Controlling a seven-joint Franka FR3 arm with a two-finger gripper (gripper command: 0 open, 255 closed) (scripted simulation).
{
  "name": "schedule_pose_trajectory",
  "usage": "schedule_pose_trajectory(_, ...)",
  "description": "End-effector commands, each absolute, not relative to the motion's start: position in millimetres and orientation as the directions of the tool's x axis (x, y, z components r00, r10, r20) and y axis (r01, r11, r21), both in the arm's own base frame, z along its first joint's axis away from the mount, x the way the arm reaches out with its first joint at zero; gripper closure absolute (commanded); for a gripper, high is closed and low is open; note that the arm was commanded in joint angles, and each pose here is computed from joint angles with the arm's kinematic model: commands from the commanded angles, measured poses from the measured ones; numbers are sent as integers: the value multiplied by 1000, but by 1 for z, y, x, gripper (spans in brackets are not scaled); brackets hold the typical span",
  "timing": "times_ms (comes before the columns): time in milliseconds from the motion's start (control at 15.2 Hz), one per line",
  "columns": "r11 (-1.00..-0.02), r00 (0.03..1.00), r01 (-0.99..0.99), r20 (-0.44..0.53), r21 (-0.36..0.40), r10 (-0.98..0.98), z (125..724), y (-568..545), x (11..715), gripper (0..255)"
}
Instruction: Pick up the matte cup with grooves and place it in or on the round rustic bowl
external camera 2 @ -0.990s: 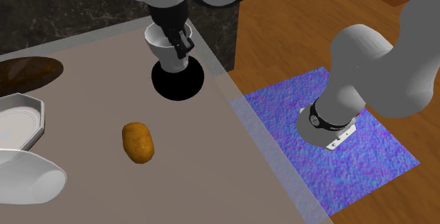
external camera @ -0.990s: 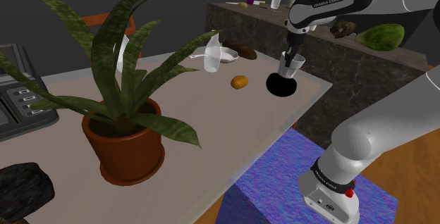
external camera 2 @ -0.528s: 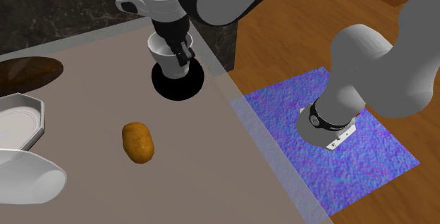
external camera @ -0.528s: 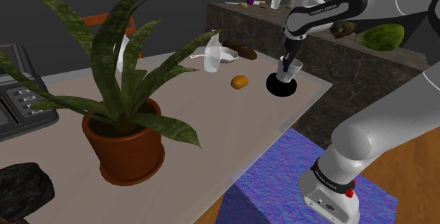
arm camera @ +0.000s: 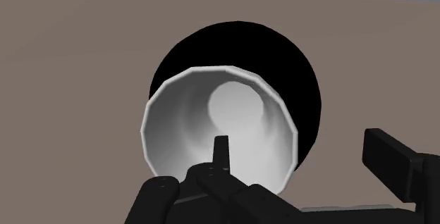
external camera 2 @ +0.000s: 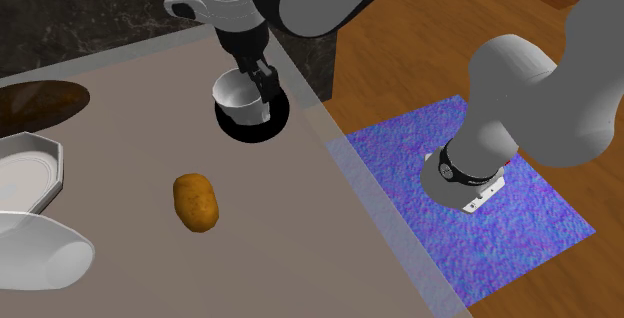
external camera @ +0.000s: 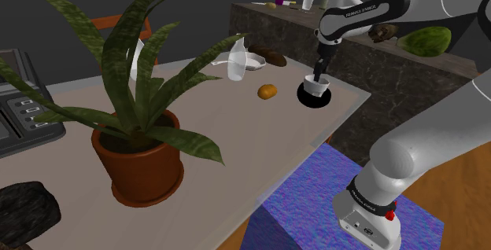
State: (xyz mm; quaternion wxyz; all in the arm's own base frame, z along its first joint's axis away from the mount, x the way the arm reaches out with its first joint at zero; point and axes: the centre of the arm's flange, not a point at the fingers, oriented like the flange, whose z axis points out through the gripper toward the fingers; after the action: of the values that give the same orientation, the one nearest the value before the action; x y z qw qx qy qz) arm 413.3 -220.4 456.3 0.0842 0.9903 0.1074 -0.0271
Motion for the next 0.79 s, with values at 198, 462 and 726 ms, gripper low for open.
schedule_pose_trajectory(198, -963, 975, 217, -72, 161, 208, 469, -218, 414, 0)
schedule_pose_trajectory(462, -963, 975, 217, -72, 161, 208, 506, -212, 415, 0)
schedule_pose_trajectory(726, -963, 975, 217, -72, 161, 208, 506, -212, 415, 0)
